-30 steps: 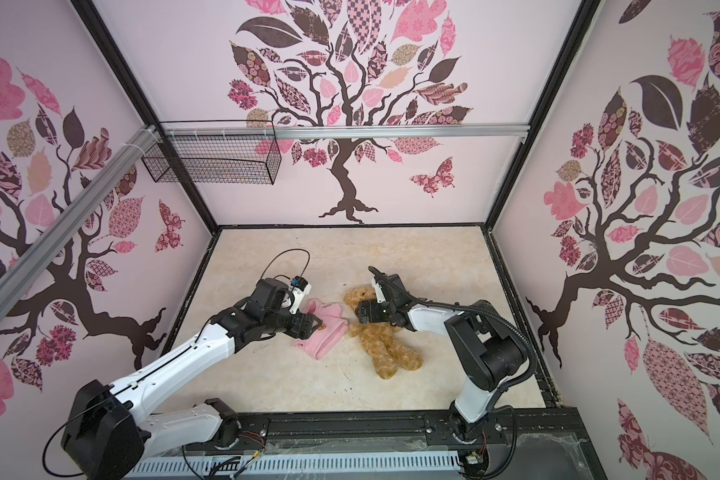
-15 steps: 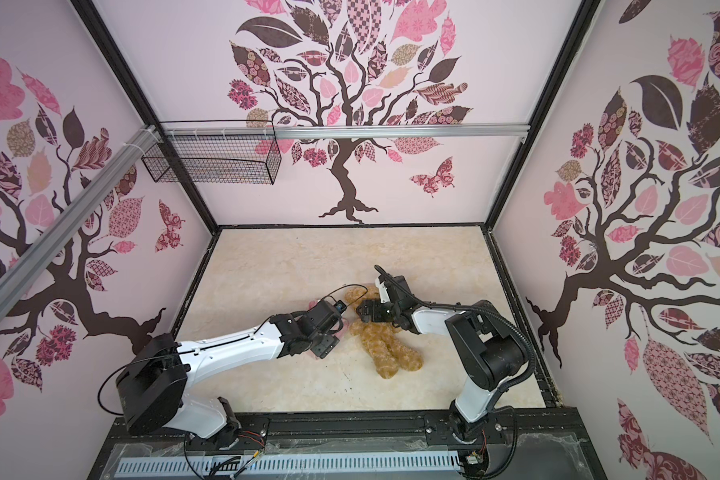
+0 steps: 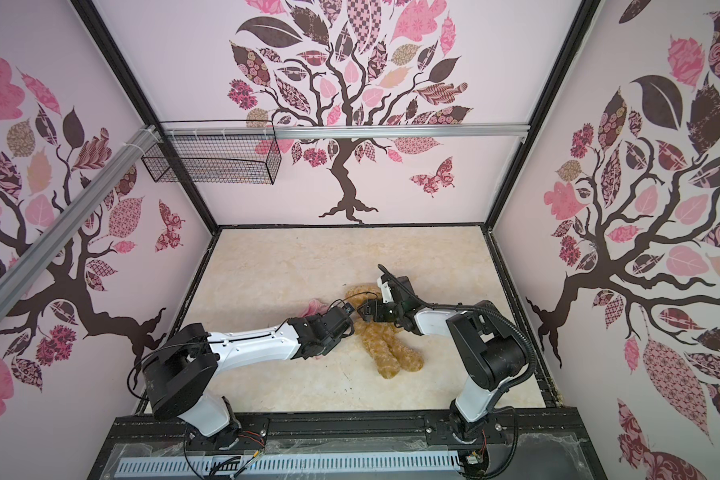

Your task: Dress the teddy bear

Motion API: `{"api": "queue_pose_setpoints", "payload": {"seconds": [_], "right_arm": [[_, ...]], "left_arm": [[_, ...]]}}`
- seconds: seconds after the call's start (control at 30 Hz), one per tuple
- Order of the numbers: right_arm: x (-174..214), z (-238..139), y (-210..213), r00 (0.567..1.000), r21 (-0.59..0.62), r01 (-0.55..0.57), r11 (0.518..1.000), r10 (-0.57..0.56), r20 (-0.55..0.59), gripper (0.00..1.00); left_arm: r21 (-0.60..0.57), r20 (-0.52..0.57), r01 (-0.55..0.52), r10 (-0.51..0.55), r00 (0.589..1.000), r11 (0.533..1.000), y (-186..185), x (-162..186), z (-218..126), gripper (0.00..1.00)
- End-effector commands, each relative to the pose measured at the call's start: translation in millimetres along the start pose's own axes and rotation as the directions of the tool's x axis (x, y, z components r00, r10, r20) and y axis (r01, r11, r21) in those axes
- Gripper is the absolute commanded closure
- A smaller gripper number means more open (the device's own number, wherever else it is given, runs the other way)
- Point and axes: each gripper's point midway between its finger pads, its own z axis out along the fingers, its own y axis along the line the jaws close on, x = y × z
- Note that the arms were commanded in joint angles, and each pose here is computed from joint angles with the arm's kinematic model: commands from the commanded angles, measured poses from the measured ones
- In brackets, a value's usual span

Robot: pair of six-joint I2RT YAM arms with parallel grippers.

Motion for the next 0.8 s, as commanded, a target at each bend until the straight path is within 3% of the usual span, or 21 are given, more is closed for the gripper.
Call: {"api": "queue_pose_setpoints", "payload": {"seconds": [0.0, 0.3, 0.43, 0.6, 0.77], "right_arm": [[16, -2, -12, 0.998, 0.038, -0.040, 0.998, 0.042, -0.051, 0.00], [8, -4, -7, 0.998, 0.032, -0.040, 0.999, 0.041, -0.040, 0.00], [4, -8, -4, 0.999, 0.027, -0.037, 0.999, 0.038, -0.028, 0.00], [-4, -17, -3, 1.000, 0.044, -0.024, 0.999, 0.024, 0.000, 0.00], [-11, -29, 5, 0.999, 0.022, -0.019, 1.000, 0.018, 0.035, 0.00]], "left_arm": [[-0.052, 0.064, 0.030, -0.027, 0.998, 0.998, 10, -20, -6, 0.52], [-0.032, 0.094, 0.056, -0.053, 0.994, 0.998, 9, -15, -5, 0.89], [0.002, 0.091, 0.098, -0.098, 0.991, 0.995, 9, -12, -4, 1.00], [0.135, 0.101, 0.243, -0.257, 0.961, 0.961, 11, -12, -9, 1.00], [0.308, 0.153, 0.406, -0.466, 0.871, 0.860, 22, -15, -23, 1.00]]}}
